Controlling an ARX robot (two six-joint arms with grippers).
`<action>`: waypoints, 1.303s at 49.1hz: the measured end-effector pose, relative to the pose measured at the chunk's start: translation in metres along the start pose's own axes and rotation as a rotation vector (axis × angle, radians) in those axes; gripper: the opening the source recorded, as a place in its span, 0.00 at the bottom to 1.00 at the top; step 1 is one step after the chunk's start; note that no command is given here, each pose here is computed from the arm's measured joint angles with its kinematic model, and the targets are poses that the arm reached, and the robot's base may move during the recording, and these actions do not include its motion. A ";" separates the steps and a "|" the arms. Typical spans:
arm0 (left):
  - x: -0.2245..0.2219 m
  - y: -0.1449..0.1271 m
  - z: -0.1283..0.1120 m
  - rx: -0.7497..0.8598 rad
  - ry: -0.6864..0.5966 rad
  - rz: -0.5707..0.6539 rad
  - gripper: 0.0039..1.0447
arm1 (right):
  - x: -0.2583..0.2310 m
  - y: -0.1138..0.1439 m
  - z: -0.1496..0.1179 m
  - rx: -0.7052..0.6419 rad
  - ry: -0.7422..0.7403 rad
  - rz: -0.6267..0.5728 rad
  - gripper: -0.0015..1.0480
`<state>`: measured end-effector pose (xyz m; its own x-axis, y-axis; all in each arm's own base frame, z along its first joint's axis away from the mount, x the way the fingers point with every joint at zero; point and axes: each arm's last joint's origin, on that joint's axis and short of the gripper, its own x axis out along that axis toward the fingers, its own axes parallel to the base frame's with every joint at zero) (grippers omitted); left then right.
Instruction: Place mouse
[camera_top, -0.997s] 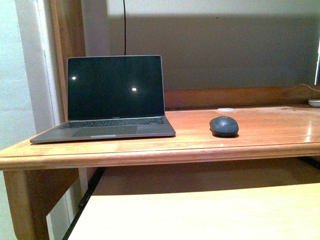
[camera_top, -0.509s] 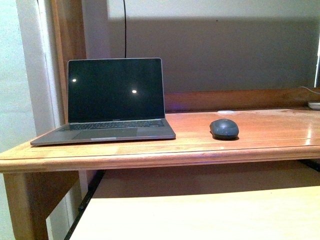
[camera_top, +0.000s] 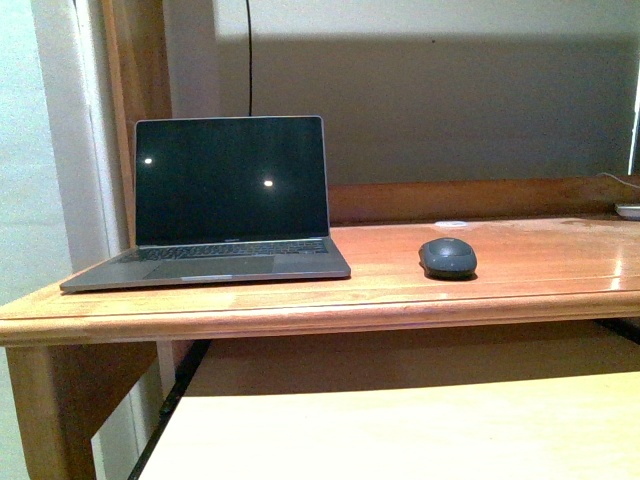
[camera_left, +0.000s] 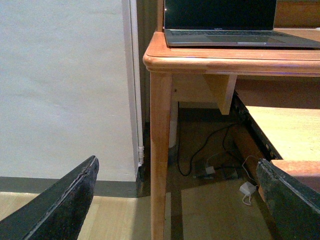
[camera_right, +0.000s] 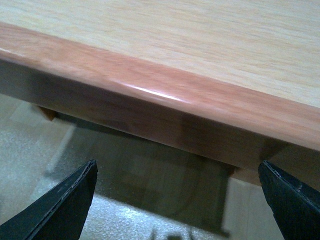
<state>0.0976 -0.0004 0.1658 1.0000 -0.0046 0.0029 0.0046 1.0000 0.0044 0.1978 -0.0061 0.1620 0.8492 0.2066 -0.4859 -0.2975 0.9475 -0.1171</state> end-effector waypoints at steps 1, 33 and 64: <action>0.000 0.000 0.000 0.000 0.000 0.000 0.93 | 0.004 0.002 0.003 0.006 0.001 -0.002 0.93; 0.000 0.000 0.000 0.000 0.000 0.000 0.93 | 0.128 0.071 0.104 0.068 -0.026 -0.070 0.93; 0.000 0.000 0.000 0.000 0.000 0.000 0.93 | 0.161 0.086 0.128 0.201 -0.026 -0.159 0.93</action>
<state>0.0976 -0.0004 0.1658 1.0000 -0.0042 0.0029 0.0042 1.0000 0.0044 0.3646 0.1394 0.1849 0.8901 0.0547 -0.4525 -0.0689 0.9975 -0.0149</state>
